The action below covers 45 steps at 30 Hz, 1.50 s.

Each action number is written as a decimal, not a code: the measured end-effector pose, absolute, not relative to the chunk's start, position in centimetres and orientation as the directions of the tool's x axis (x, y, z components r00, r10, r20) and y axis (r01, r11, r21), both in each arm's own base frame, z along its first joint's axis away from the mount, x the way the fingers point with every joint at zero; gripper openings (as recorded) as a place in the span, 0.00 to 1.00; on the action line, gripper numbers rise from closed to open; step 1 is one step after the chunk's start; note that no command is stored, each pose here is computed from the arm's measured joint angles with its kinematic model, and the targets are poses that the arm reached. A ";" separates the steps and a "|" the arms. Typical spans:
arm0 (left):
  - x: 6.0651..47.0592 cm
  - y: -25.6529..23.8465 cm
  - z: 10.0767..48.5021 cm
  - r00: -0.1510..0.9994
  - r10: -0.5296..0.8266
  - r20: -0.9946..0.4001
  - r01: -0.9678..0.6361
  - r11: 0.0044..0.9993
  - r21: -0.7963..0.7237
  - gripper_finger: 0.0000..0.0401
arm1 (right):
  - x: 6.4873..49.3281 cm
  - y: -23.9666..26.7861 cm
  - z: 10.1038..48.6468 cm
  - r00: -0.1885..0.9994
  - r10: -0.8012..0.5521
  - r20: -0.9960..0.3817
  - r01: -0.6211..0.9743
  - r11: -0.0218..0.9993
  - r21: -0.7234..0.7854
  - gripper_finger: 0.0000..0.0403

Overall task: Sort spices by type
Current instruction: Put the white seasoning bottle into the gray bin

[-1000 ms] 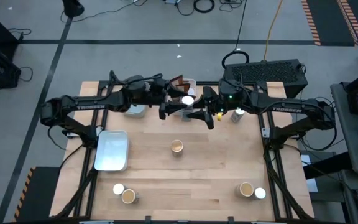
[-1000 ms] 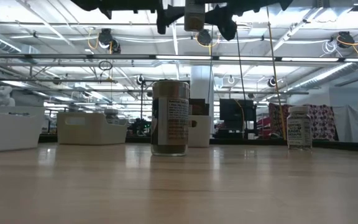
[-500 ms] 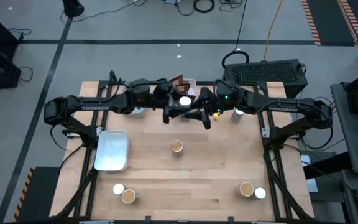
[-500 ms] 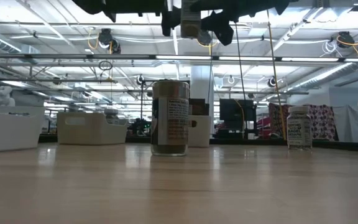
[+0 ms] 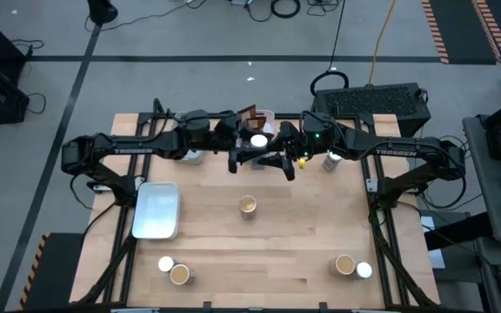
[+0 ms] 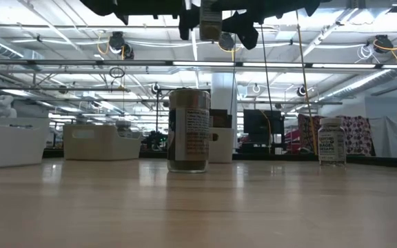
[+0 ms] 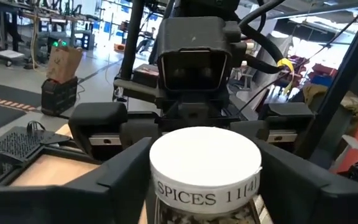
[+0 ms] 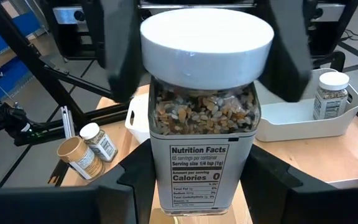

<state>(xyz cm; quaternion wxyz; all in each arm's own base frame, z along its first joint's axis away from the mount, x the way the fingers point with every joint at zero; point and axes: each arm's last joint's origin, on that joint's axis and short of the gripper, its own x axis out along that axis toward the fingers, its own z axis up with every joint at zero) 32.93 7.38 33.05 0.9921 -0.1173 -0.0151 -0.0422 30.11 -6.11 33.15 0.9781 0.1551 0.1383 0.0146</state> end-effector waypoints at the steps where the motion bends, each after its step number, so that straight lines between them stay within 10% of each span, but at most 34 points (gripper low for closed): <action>1: 32.9 7.4 33.0 0.996 -0.080 0.039 0.087 0.969 -0.231 0.61 | 30.1 -6.1 33.1 0.961 0.071 -0.266 0.014 0.951 0.307 0.42; 12: 32.9 7.4 33.0 0.995 -0.090 0.036 0.096 0.972 -0.214 0.52 | 30.1 -6.1 33.2 0.962 0.068 -0.266 0.013 0.956 0.293 0.44; 23: 31.4 8.2 34.2 0.998 -0.054 0.041 0.061 0.971 -0.230 0.52 | 28.7 -7.1 34.1 0.965 0.028 -0.261 0.054 0.952 0.301 0.66; 45: 18.5 10.5 31.5 0.902 0.297 -0.313 -0.386 0.879 -0.278 0.52 | 25.5 -7.4 34.7 0.931 -0.004 -0.364 0.114 0.954 0.279 0.68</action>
